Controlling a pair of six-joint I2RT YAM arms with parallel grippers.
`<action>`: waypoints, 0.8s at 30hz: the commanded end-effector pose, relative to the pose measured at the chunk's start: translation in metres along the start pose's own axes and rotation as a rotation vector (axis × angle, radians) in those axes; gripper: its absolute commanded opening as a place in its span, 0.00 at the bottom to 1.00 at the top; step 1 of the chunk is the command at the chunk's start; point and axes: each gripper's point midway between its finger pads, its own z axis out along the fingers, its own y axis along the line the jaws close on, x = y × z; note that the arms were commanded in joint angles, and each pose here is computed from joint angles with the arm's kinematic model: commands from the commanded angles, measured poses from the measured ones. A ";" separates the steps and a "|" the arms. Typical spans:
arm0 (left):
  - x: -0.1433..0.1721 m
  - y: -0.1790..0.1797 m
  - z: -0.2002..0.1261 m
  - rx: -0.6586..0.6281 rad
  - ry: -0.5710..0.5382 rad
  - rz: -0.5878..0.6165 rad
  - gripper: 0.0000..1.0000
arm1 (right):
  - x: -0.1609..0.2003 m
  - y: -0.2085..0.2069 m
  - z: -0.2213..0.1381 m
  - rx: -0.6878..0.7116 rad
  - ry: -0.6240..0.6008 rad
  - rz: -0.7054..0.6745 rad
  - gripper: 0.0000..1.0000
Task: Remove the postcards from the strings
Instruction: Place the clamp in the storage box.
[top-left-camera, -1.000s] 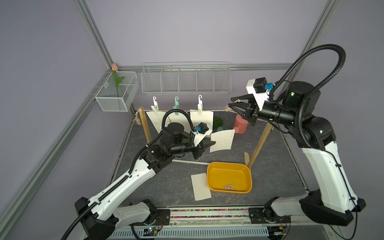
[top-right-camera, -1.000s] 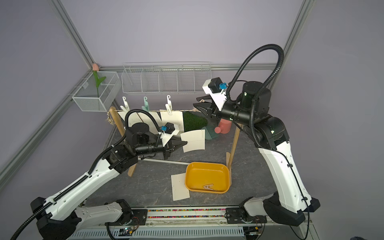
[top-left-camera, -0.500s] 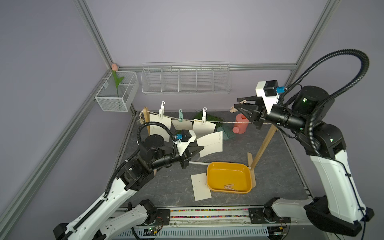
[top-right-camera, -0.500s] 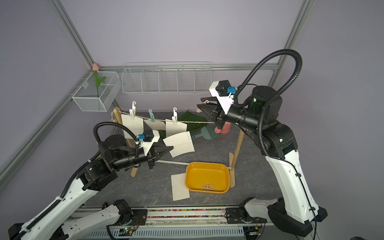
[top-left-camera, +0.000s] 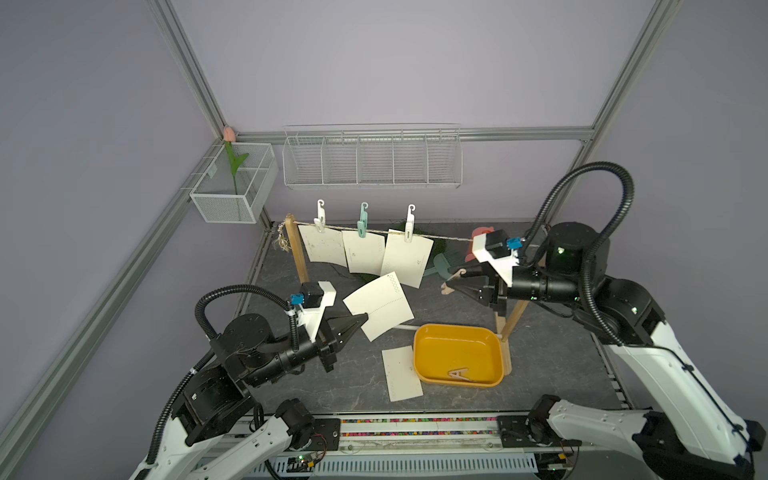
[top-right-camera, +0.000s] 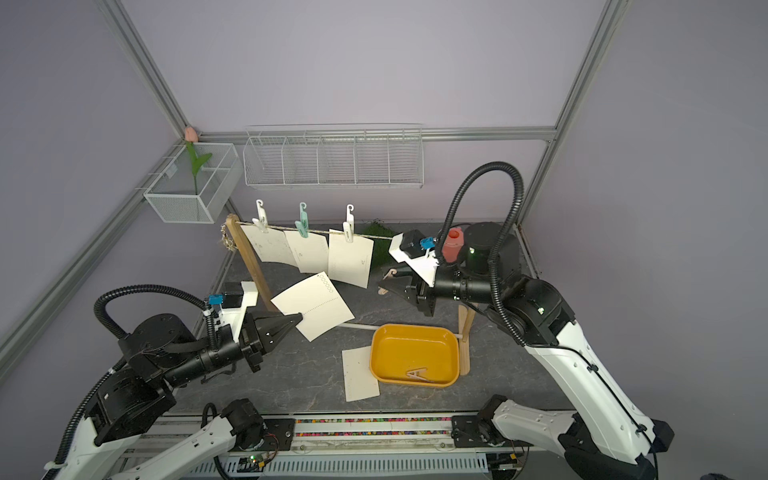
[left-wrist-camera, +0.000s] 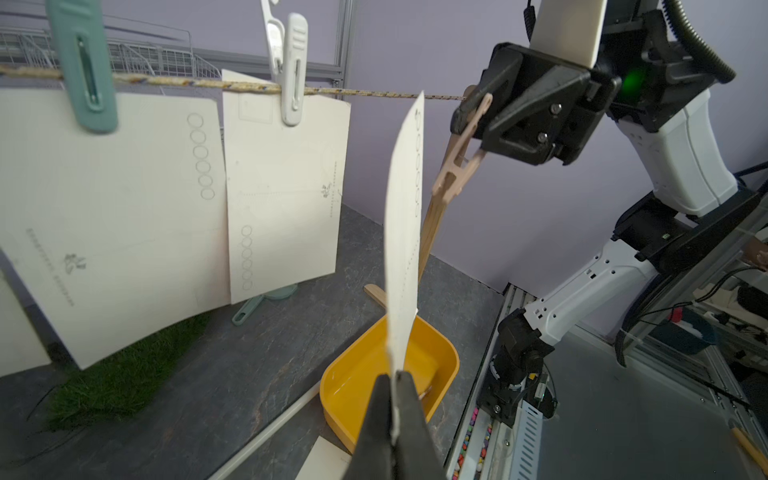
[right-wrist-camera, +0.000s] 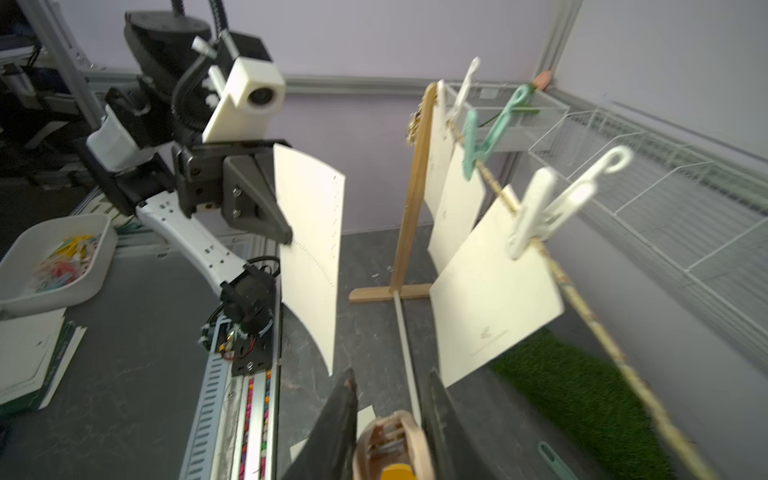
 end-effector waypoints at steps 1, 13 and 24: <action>0.024 0.008 -0.010 -0.061 0.091 -0.120 0.00 | 0.061 0.008 0.019 0.010 0.172 0.040 0.27; 0.041 0.011 -0.014 -0.074 0.140 -0.161 0.00 | 0.239 -0.015 0.055 0.270 0.500 0.243 0.27; 0.057 0.013 -0.007 -0.071 0.186 -0.207 0.00 | 0.307 -0.045 0.054 0.481 0.702 0.256 0.57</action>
